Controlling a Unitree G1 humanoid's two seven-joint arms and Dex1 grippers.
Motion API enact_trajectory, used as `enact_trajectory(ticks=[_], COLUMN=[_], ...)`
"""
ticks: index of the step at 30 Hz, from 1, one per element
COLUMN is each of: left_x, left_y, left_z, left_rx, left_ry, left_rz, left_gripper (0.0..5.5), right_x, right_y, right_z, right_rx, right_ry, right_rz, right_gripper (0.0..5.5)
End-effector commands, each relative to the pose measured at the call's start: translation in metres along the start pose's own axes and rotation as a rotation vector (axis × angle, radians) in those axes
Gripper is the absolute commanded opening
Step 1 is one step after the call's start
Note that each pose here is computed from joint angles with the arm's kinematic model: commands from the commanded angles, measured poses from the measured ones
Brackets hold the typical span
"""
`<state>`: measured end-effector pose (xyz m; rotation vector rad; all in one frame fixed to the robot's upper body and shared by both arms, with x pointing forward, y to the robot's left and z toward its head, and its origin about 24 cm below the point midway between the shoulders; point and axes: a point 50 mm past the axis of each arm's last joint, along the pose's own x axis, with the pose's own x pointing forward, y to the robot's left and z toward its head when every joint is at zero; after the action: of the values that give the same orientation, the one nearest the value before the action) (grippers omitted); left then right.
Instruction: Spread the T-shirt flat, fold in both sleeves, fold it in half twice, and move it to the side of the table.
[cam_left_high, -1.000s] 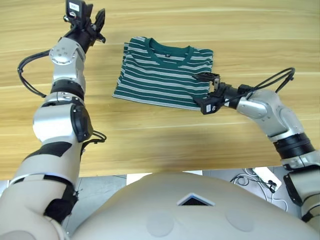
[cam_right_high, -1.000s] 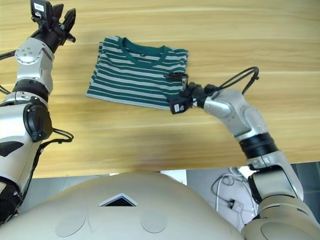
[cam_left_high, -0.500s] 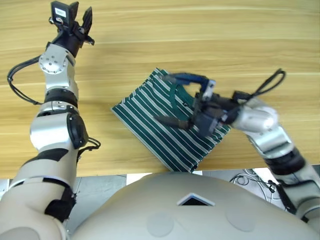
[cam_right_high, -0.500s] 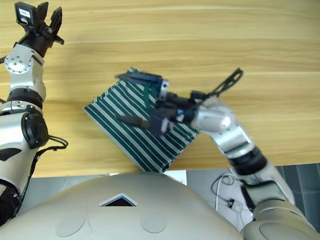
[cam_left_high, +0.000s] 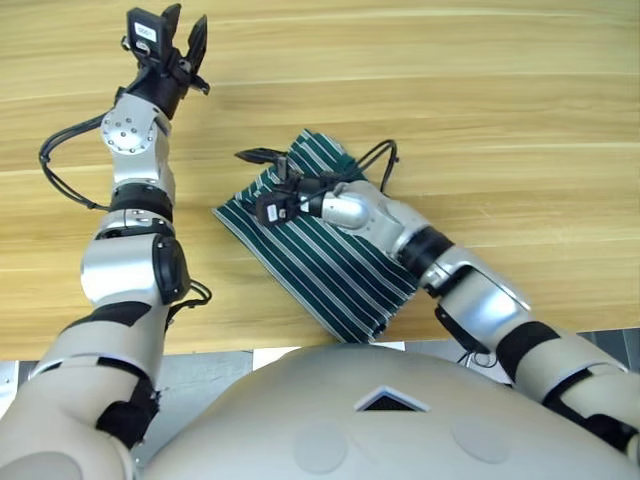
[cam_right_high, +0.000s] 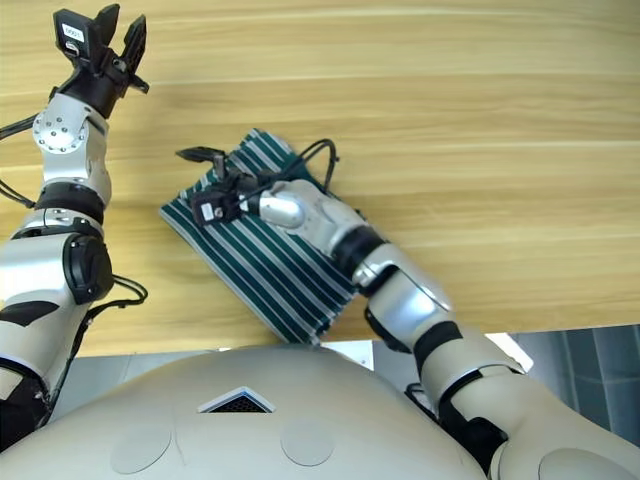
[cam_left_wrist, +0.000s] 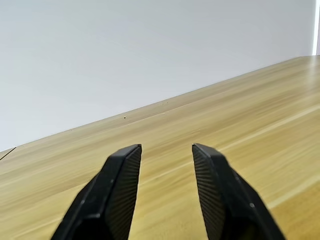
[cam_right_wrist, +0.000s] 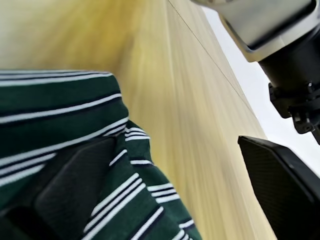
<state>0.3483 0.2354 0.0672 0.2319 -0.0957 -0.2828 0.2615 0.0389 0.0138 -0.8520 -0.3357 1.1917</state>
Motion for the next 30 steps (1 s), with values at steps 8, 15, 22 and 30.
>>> enact_trajectory(ticks=[8,15,22,30], left_x=[-0.002,-0.017,-0.1,-0.187], left_y=[-0.016,-0.032,-0.063,-0.068], left_z=[-0.003,0.004,0.056,0.047], left_rx=[-0.003,0.108,0.327,0.476], left_ry=[-0.036,-0.152,-0.42,-0.023], left_rz=[-0.04,-0.207,-0.754,-1.274], left_gripper=[1.89,1.89,1.89,2.61], right_x=[-0.029,-0.038,-0.173,-0.293], right_y=[-0.049,-0.091,-0.077,0.017], right_z=[-0.066,-0.026,0.028,0.025], right_rx=[0.239,0.452,0.142,0.01], right_ry=[0.405,-0.125,-0.375,0.171], right_rz=[-0.514,-0.6,-0.182,0.564], right_gripper=[4.52,4.52,4.52,4.57])
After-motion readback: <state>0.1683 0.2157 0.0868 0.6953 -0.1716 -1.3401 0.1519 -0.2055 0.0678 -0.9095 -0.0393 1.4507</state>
